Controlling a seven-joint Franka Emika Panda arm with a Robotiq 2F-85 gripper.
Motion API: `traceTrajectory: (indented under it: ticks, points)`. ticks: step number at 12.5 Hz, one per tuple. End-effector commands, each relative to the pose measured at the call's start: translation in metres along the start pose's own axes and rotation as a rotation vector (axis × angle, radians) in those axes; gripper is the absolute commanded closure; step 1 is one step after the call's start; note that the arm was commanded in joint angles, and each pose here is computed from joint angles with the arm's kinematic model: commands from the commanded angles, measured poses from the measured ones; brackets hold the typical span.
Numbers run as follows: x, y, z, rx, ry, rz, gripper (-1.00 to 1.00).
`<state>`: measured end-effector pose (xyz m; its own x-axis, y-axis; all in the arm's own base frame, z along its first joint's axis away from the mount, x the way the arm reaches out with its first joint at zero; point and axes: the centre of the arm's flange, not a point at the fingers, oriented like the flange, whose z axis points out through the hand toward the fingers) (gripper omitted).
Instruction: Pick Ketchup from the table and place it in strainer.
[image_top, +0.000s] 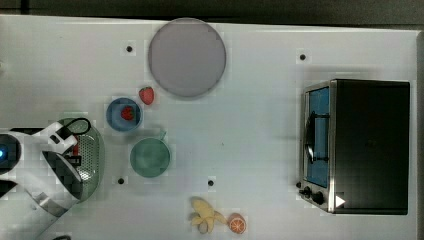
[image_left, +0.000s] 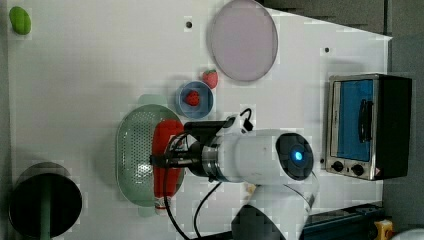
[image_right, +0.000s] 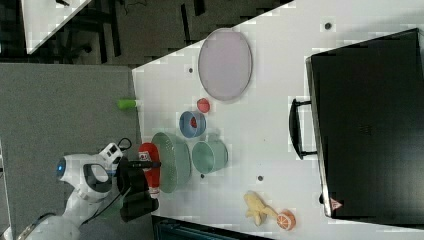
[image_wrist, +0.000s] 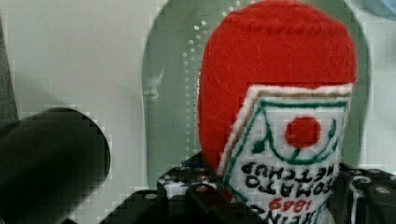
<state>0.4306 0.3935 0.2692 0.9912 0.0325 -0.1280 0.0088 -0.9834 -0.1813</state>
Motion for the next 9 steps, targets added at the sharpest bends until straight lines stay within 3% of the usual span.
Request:
traceTrajectory:
  ticks: [1,3,4,7,9]
  points:
    - [0.021,0.008,0.006,0.022,0.036,0.093,-0.3]
    - [0.026,0.014,0.02,0.022,0.036,0.084,-0.72]
    - [0.033,0.011,0.011,0.052,0.072,0.09,-0.95]
    - [0.042,0.007,-0.037,0.068,0.147,0.209,-1.0]
    - [0.047,0.016,-0.084,0.031,0.199,0.277,-1.0]
